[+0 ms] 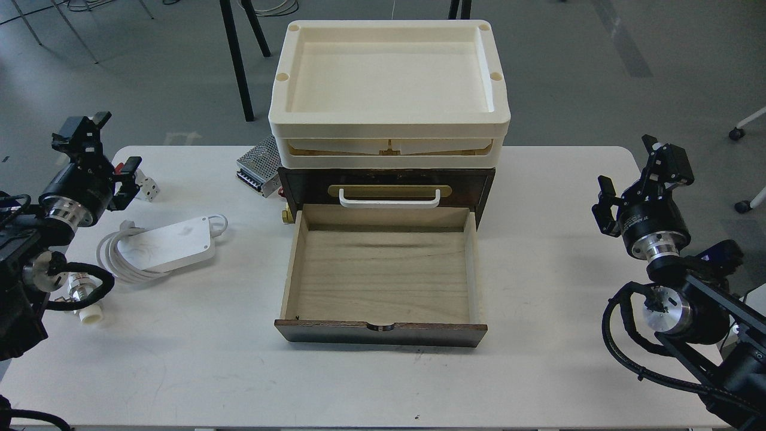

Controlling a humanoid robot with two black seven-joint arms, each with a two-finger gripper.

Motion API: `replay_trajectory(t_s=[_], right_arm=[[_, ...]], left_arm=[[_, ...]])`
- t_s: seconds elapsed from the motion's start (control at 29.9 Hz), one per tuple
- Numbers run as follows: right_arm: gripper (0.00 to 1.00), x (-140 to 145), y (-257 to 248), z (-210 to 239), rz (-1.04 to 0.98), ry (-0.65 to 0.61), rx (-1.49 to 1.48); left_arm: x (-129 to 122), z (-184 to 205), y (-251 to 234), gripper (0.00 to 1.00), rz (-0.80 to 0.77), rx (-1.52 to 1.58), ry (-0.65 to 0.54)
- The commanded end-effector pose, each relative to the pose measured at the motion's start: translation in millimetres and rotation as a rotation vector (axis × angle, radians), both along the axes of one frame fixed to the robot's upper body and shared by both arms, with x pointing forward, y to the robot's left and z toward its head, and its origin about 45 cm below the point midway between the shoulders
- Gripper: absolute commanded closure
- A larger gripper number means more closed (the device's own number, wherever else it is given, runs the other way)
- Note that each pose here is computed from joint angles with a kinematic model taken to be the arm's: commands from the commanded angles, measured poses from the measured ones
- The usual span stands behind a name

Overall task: Put charging cable into cabinet
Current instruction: 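Move the left gripper forward toward the white charger on the table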

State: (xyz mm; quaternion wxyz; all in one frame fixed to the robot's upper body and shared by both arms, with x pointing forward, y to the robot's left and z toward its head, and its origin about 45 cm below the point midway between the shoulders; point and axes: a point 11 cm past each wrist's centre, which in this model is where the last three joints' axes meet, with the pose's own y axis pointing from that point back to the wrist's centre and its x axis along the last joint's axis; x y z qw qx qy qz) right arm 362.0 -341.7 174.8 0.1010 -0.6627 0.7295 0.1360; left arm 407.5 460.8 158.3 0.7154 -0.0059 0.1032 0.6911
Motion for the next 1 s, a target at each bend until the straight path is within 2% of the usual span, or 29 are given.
replay_trajectory(t_s=[0.0,0.3,0.43,0.5,0.67,0.84,0.97], right_arm=[[0.01,0.1,0.2,0.2,0.001,-0.001,0.0],[0.01,0.1,0.2,0.2,0.001,-0.001,0.0],[0.01,0.1,0.2,0.2,0.001,-0.001,0.0],[0.01,0.1,0.2,0.2,0.001,-0.001,0.0],[0.01,0.1,0.2,0.2,0.001,-0.001,0.0],[0.01,0.2,0.3,0.8,0.0,-0.002,0.003],[0.01,0.2,0.3,0.8,0.0,-0.002,0.003]], left_arm=[[-1.0,0.2,2.4,0.0,0.005,0.002,0.001],[2.9,15.1,17.4,0.0,0.053,0.002,-0.035],[11.4,75.6,64.0,0.0,0.117,0.105,-0.117],[12.4,93.3,76.7,0.0,0.134,0.146,-0.134],[37.5,150.5,70.9,0.0,0.047,0.315,-0.169],[38.2,208.8,90.7,0.0,0.057,0.435,-0.22],[42.6,230.5,88.0,0.0,-0.015,0.617,-0.169]])
